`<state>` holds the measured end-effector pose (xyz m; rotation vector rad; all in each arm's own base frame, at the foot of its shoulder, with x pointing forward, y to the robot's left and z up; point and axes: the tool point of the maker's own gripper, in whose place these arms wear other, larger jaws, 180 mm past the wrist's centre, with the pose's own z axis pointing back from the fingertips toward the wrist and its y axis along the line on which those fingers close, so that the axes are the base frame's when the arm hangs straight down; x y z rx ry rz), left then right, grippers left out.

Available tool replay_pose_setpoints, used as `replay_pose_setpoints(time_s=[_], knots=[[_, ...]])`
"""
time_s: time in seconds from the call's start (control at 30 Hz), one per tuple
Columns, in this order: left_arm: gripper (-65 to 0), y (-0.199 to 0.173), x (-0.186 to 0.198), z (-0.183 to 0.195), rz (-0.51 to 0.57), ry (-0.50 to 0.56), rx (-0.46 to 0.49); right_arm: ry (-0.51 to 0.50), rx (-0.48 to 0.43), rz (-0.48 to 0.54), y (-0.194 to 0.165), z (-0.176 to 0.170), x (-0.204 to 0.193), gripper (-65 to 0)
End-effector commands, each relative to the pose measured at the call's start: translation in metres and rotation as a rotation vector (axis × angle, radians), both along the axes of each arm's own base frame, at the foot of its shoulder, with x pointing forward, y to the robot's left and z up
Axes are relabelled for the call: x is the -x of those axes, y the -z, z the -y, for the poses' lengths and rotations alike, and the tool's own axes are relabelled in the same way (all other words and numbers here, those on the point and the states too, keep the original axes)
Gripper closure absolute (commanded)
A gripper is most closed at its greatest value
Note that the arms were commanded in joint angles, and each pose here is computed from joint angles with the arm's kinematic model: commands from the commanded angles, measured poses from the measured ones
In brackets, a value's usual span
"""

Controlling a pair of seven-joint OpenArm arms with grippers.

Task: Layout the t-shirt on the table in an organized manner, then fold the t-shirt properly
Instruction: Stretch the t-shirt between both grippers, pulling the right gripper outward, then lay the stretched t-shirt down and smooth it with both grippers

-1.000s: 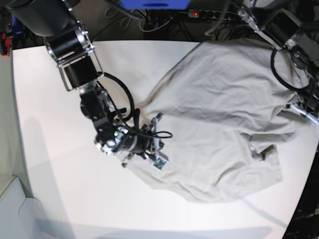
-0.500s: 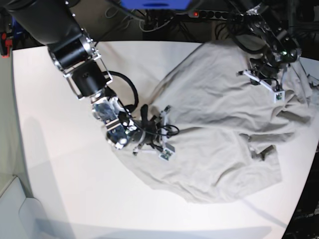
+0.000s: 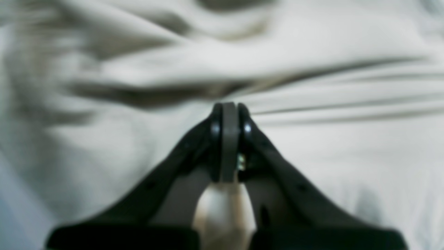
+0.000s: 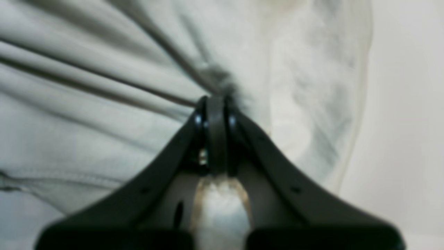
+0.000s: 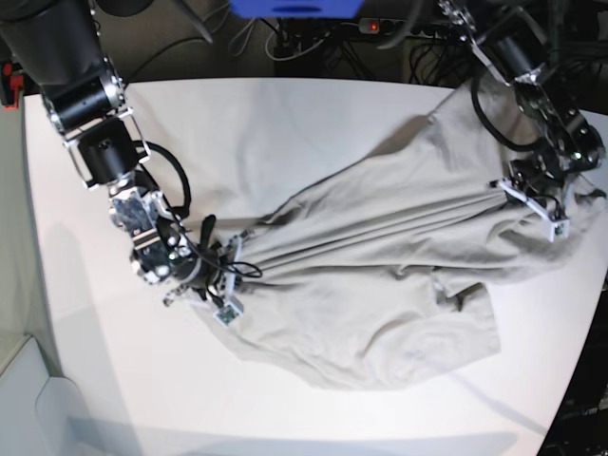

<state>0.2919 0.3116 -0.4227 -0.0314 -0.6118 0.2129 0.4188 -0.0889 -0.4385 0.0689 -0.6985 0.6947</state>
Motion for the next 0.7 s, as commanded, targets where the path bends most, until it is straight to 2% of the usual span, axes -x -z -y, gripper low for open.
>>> replay_pose_setpoints(time_s=[0.0,0.17,0.4,0.47,0.53,0.6,0.67], knots=[[-0.2,-0.016,-0.015,-0.021,0.034,-0.022,-0.045,0.037,0.201,-0.147,0.033,0.048,0.034,-0.6],[-0.2,-0.035,-0.055,-0.044,0.127,-0.047,-0.034,-0.027,0.221,-0.151,0.031,0.04,0.076,-0.6],[-0.2,-0.078,-0.106,-0.037,0.233,-0.046,0.011,-0.15,0.163,-0.098,-0.007,-0.016,0.128,-0.6],[-0.2,-0.083,-0.11,-0.022,0.231,-0.034,0.029,-0.172,0.117,-0.08,-0.019,-0.039,0.135,-0.6],[-0.2,-0.094,-0.11,-0.012,0.241,-0.016,0.015,-0.236,0.092,-0.068,-0.029,-0.058,0.141,-0.6],[-0.2,-0.092,-0.095,0.0,0.207,-0.004,-0.001,-0.322,0.074,-0.051,-0.04,-0.076,0.146,-0.6],[-0.2,-0.093,-0.077,0.008,0.187,0.001,-0.03,-0.333,0.072,-0.015,-0.055,-0.08,0.14,-0.6]])
